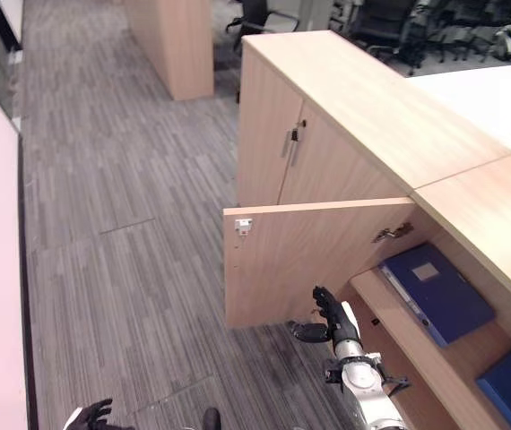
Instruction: Put the empty folder in the office cabinet
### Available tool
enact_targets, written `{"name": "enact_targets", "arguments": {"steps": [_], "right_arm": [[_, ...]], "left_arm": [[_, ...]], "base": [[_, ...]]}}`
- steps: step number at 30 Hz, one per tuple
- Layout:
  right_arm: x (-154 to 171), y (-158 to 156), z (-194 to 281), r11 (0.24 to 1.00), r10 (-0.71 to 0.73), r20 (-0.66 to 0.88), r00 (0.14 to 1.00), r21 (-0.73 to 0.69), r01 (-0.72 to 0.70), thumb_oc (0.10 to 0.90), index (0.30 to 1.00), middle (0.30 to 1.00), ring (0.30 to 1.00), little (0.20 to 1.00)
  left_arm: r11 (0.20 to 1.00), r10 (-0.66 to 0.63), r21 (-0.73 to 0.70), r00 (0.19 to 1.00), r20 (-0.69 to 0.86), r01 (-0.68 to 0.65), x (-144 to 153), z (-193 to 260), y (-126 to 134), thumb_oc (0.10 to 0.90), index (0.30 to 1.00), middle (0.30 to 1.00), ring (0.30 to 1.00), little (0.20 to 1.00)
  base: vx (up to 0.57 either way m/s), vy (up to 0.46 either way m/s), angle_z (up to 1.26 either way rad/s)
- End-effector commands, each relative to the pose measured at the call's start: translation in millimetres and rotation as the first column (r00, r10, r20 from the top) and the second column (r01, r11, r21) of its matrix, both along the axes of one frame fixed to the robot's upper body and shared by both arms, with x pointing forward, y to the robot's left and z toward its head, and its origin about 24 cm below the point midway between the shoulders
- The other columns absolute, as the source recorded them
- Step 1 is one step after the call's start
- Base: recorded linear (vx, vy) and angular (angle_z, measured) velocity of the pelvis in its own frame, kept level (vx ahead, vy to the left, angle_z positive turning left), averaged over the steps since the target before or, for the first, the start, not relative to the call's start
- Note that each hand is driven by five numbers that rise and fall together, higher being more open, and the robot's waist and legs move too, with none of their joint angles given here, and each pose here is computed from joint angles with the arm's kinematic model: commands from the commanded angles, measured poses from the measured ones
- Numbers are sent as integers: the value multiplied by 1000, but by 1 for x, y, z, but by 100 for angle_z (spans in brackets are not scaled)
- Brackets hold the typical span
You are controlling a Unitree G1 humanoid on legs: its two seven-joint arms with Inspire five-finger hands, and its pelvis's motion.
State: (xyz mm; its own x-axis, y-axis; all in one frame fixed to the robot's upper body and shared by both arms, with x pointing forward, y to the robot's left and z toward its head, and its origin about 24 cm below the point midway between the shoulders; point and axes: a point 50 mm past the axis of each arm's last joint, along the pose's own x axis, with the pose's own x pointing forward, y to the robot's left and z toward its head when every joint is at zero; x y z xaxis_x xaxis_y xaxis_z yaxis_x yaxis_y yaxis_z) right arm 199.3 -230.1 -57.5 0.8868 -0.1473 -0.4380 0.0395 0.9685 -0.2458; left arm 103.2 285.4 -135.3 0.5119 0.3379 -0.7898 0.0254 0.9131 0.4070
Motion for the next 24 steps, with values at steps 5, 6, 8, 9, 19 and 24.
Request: {"name": "enact_targets", "arguments": {"steps": [5,6,8,9,19,24], "right_arm": [[18,-20,28,996,-75,167,983,-41,83,800,900,900,900,900],[18,-20,28,996,-75,167,983,-41,83,800,900,900,900,900],[18,-22,26,995,-89,161,983,-38,96,800,900,900,900,900],[18,-22,26,994,-94,161,982,-39,102,800,900,900,900,900],[4,-15,2,993,-101,55,993,-56,104,800,900,900,900,900],[-17,-6,-24,995,-101,-77,992,-30,99,800,900,900,900,900]], "left_arm": [[998,46,29,993,106,-49,15,11,8,800,900,900,900,900],[998,46,29,993,106,-49,15,11,8,800,900,900,900,900],[999,36,16,993,116,-38,16,10,4,800,900,900,900,900],[999,31,10,992,122,-32,17,10,1,800,900,900,900,900],[999,-26,-14,949,313,32,60,31,-16,800,900,900,900,900],[997,-56,-20,908,414,70,82,47,-24,800,900,900,900,900]], "base": [[62,-55,32],[37,-19,-10],[27,-18,-4],[20,-40,-4],[7,-41,1],[1,-7,0]]}}
